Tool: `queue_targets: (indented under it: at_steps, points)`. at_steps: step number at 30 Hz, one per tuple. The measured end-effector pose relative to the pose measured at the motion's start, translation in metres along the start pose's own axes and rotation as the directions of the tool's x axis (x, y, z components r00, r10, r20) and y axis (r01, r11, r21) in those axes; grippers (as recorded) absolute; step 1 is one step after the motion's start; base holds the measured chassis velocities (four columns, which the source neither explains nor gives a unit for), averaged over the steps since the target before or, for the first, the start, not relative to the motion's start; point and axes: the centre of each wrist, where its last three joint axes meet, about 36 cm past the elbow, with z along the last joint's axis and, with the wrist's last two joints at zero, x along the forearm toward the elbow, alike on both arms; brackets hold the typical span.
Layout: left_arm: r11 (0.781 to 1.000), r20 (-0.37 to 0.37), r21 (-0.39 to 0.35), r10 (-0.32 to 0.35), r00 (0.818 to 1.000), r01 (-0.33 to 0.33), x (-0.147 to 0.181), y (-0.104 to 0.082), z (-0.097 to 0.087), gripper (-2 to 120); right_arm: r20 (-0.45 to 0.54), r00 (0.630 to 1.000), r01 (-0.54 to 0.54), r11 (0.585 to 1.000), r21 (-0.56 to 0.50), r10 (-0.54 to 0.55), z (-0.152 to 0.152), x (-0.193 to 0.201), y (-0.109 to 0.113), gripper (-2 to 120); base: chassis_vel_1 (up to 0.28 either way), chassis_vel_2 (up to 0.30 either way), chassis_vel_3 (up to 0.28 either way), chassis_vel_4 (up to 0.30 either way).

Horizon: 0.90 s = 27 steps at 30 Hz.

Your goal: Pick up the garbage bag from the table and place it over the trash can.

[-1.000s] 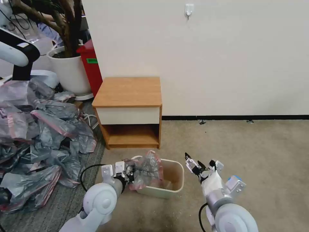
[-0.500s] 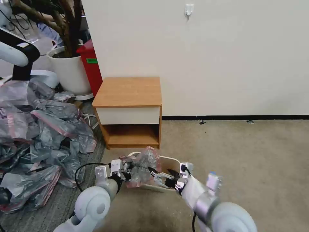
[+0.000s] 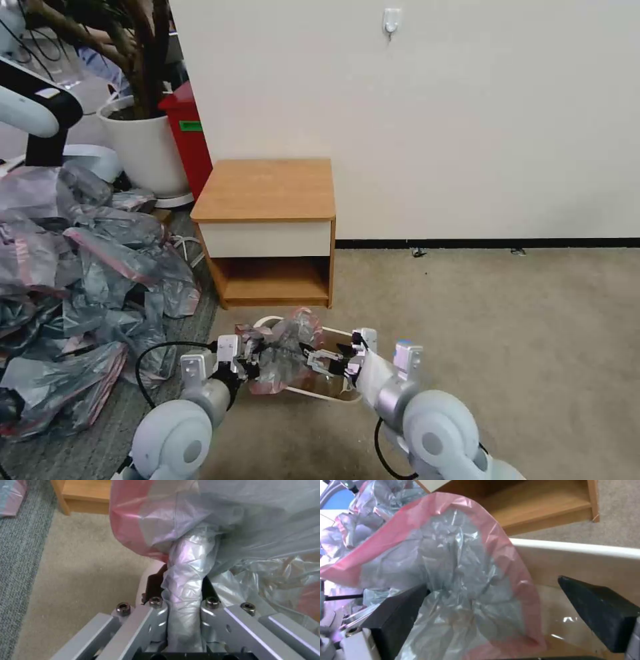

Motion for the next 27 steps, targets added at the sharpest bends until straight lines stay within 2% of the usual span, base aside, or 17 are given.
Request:
queue_targets:
  at_steps: [6, 17, 23, 26, 27]
  points:
    - [1.000, 0.004, 0.000, 0.004, 1.000, -0.004, 0.002, -0.001, -0.001, 7, -0.028, 1.000, -0.007, 1.000, -0.002, 0.007, 0.004, -0.020, -0.003, 100, 0.000, 0.000, 0.000, 0.000]
    - [1.000, 0.002, 0.003, 0.005, 1.000, -0.005, 0.001, -0.002, 0.000, 7, -0.045, 0.999, -0.002, 1.000, -0.004, 0.002, 0.002, -0.033, -0.007, 97, 0.000, 0.000, 0.000, 0.000]
    - [1.000, 0.000, 0.003, 0.004, 1.000, -0.004, -0.001, -0.002, 0.000, 7, -0.040, 0.999, 0.000, 1.000, -0.013, 0.000, 0.003, -0.034, -0.007, 88, 0.000, 0.000, 0.000, 0.000]
    - [1.000, -0.003, 0.006, 0.005, 1.000, -0.005, -0.002, -0.003, 0.001, 7, -0.034, 0.999, 0.000, 1.000, -0.022, -0.001, 0.005, -0.034, -0.006, 75, 0.000, 0.000, 0.000, 0.000]
    - [1.000, -0.003, 0.006, 0.005, 1.000, -0.005, -0.002, -0.003, 0.001, 7, -0.034, 0.999, 0.000, 1.000, -0.022, -0.001, 0.005, -0.034, -0.006, 75, 0.000, 0.000, 0.000, 0.000]
